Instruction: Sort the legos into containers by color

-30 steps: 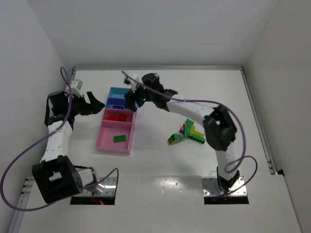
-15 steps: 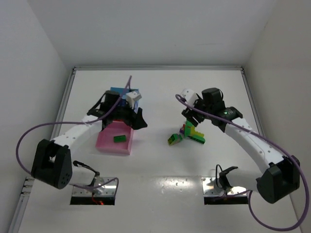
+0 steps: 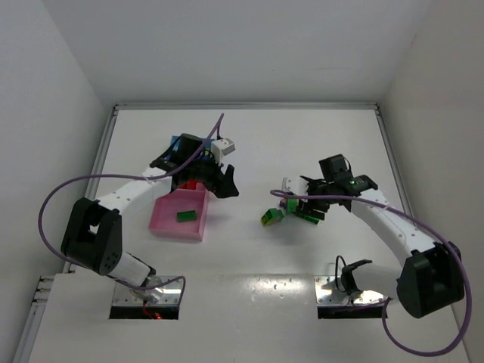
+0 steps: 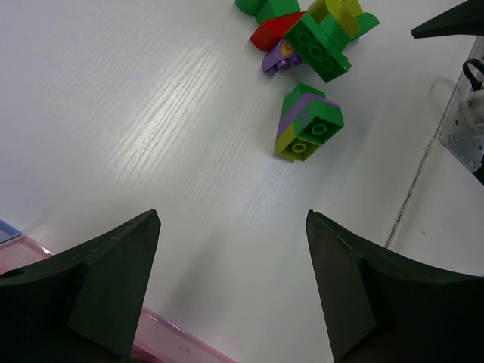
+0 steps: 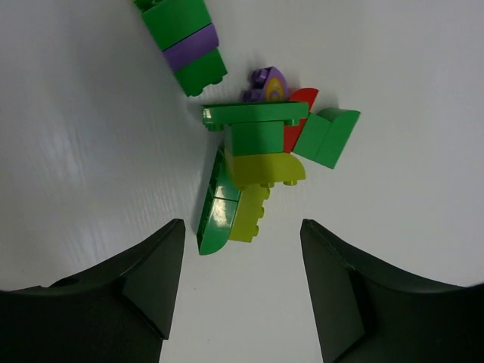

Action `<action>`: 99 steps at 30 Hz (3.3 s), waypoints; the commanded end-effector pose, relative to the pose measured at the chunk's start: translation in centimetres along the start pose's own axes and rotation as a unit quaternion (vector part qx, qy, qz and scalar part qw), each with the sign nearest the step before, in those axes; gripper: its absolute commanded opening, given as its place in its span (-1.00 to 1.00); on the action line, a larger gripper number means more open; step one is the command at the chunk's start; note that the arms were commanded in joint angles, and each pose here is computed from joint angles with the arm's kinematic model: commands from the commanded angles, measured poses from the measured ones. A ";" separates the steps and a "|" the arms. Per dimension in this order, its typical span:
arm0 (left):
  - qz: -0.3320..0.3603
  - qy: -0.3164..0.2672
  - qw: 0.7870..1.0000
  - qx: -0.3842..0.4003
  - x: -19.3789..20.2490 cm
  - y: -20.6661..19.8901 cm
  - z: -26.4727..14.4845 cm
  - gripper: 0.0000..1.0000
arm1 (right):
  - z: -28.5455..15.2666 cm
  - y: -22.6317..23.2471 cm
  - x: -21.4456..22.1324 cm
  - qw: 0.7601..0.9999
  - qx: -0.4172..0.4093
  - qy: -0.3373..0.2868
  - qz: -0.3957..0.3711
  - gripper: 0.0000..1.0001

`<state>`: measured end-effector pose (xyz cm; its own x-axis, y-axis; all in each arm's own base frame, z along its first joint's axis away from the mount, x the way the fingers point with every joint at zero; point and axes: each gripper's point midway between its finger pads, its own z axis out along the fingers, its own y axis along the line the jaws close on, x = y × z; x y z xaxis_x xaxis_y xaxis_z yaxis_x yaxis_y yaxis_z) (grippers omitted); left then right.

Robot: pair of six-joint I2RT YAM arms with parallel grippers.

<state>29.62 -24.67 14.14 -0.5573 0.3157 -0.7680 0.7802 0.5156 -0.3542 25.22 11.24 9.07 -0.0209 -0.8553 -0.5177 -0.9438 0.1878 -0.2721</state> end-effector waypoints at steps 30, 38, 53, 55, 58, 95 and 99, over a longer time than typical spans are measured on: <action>-0.002 0.005 1.000 -0.012 -0.4 2.7 -0.1 0.69 | 5.6 -0.7 -0.5 0.988 -0.140 -0.057 0.016 0.57; -0.010 0.005 1.000 -0.014 -0.1 3.2 -0.3 0.69 | 6.4 -0.7 -0.1 0.988 -0.145 -0.055 0.019 0.40; -0.030 0.001 0.999 0.012 0.4 2.0 -0.8 0.66 | 5.5 -2.3 -0.7 0.994 -0.085 -0.061 0.011 -0.40; -0.037 -0.005 0.999 0.038 0.8 1.1 -1.1 0.66 | 4.8 -2.5 -1.4 0.995 -0.076 -0.071 0.014 -0.42; -0.051 -0.024 0.992 0.111 0.6 -1.5 -1.7 0.66 | 3.2 -3.4 -4.5 0.992 -0.051 -0.113 0.009 -0.42; -0.101 -0.014 0.970 0.221 -2.8 -4.6 0.3 0.64 | 4.3 -2.3 -19.3 0.978 -0.049 -0.188 -0.073 -0.45; -0.101 -0.014 0.970 0.221 -2.8 -4.6 0.3 0.58 | 4.2 -2.7 -19.5 0.978 -0.043 -0.188 -0.074 -0.45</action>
<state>27.59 -27.51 15.88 -0.7532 0.2201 -0.6199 0.6575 0.2221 -0.7200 28.34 28.02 13.96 0.1793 -0.6704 -0.7200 -0.9686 0.0076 -0.2484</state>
